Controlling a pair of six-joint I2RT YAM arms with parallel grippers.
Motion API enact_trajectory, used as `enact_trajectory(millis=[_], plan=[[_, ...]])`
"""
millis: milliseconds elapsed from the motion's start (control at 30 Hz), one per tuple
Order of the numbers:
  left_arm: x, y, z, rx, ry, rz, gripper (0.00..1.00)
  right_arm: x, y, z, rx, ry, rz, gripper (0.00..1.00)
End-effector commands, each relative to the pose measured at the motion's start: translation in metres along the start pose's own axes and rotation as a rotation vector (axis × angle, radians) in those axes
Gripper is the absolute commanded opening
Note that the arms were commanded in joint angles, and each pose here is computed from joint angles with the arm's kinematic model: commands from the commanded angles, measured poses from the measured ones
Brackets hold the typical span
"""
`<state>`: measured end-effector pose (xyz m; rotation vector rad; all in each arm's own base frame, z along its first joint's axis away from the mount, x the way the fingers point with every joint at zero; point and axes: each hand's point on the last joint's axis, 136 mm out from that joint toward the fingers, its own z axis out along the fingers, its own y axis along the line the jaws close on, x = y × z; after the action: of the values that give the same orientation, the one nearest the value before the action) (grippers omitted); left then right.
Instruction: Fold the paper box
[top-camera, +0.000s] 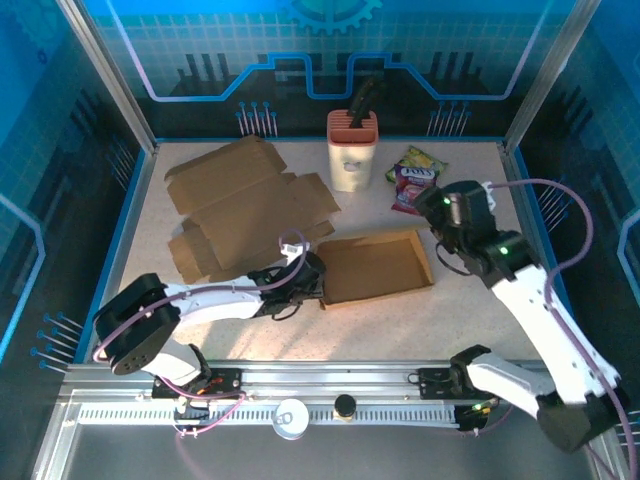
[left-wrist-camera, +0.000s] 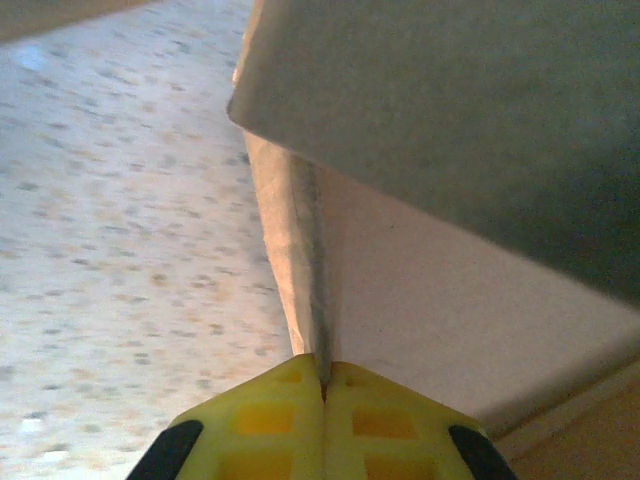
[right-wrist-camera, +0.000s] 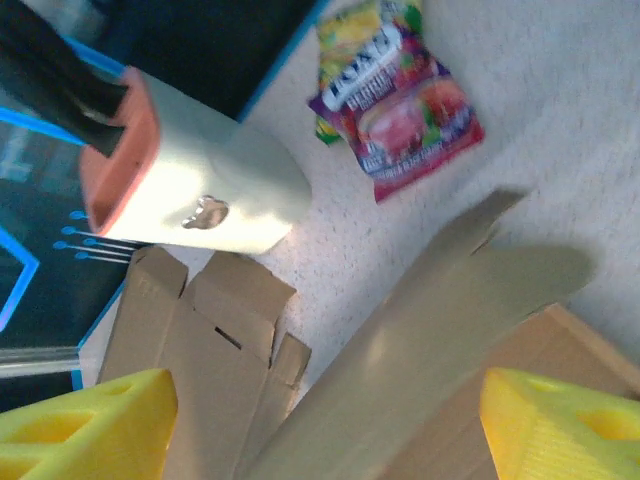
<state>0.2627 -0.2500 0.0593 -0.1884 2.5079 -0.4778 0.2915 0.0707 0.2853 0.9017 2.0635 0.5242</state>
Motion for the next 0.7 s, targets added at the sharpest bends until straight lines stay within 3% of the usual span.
enact_trajectory(millis=[0,267,333,467,667], plan=[[0.002,0.023,-0.012,-0.063,0.081,0.097,0.00,0.004,-0.006,-0.008,-0.059,0.040,-0.307,0.74],[-0.012,0.051,-0.025,-0.058,0.147,0.146,0.00,0.083,-0.057,0.049,-0.045,0.308,-0.459,0.58],[-0.014,0.054,-0.026,-0.052,0.151,0.151,0.00,0.099,-0.069,0.064,-0.041,0.336,-0.456,0.50],[-0.019,0.054,-0.028,-0.027,0.140,0.159,0.00,0.118,-0.078,0.082,-0.065,0.362,-0.455,0.49],[-0.016,0.051,-0.022,-0.004,0.145,0.154,0.00,0.135,-0.100,0.102,0.011,0.397,-0.474,0.44]])
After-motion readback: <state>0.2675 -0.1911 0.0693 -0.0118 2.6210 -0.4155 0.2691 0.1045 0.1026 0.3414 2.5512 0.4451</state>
